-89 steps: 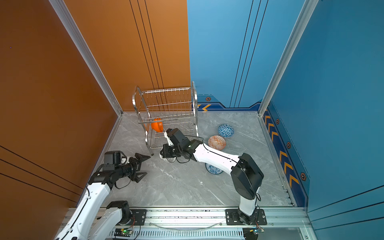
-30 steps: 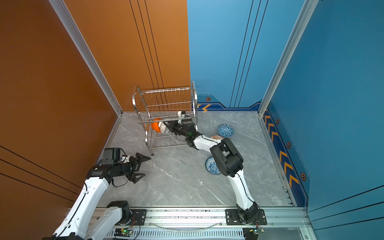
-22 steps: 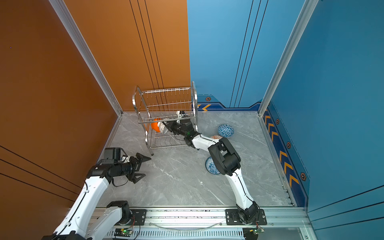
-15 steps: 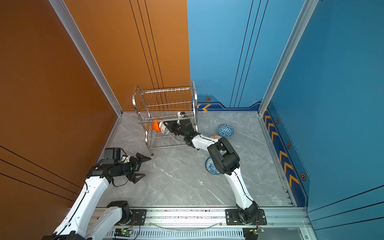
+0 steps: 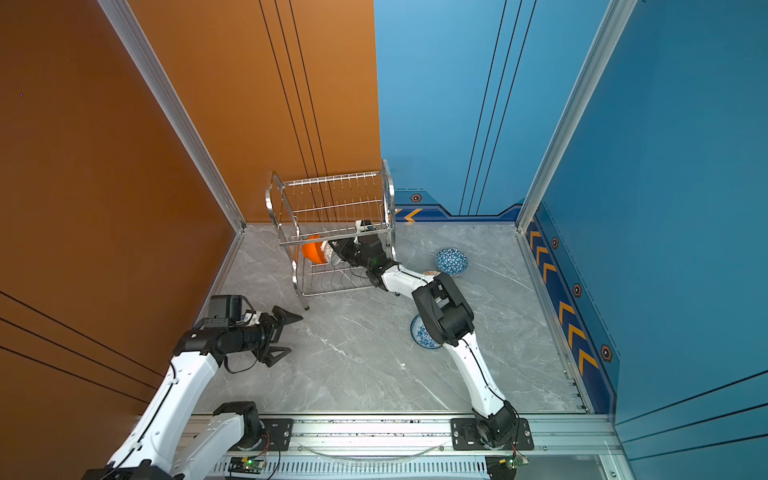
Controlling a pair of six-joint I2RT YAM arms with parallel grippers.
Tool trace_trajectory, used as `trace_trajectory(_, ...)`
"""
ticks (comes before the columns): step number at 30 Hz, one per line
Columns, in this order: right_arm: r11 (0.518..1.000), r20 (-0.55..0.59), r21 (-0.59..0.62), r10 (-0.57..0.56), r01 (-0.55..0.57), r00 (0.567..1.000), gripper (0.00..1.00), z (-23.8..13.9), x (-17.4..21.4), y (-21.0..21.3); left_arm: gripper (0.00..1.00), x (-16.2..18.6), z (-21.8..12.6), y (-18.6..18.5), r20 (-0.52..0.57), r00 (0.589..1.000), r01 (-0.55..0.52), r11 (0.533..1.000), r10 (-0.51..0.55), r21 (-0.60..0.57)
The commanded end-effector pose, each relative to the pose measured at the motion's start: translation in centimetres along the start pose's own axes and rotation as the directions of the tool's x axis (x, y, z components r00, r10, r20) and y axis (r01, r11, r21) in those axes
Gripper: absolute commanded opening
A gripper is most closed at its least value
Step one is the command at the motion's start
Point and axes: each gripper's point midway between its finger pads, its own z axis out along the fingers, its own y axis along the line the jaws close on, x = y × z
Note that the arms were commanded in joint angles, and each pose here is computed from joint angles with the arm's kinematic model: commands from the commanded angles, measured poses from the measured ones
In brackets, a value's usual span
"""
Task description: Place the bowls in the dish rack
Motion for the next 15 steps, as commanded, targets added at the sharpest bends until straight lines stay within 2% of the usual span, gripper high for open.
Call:
trace_trajectory(1, 0.996, 0.049, -0.032, -0.082, 0.084, 0.995, 0.0, 0.1, -2.2, 2.4, 0.98, 0.4, -0.3, -0.3, -0.011, 1.0, -0.021, 1.0, 0.021, -0.006)
trace_trajectory(15, 0.992, 0.083, 0.001, -0.129, 0.13, 0.988, 0.0, 0.9, -1.3, 0.8, 0.98, 0.5, 0.2, 0.5, -0.023, 1.0, -0.009, 1.0, 0.008, -0.025)
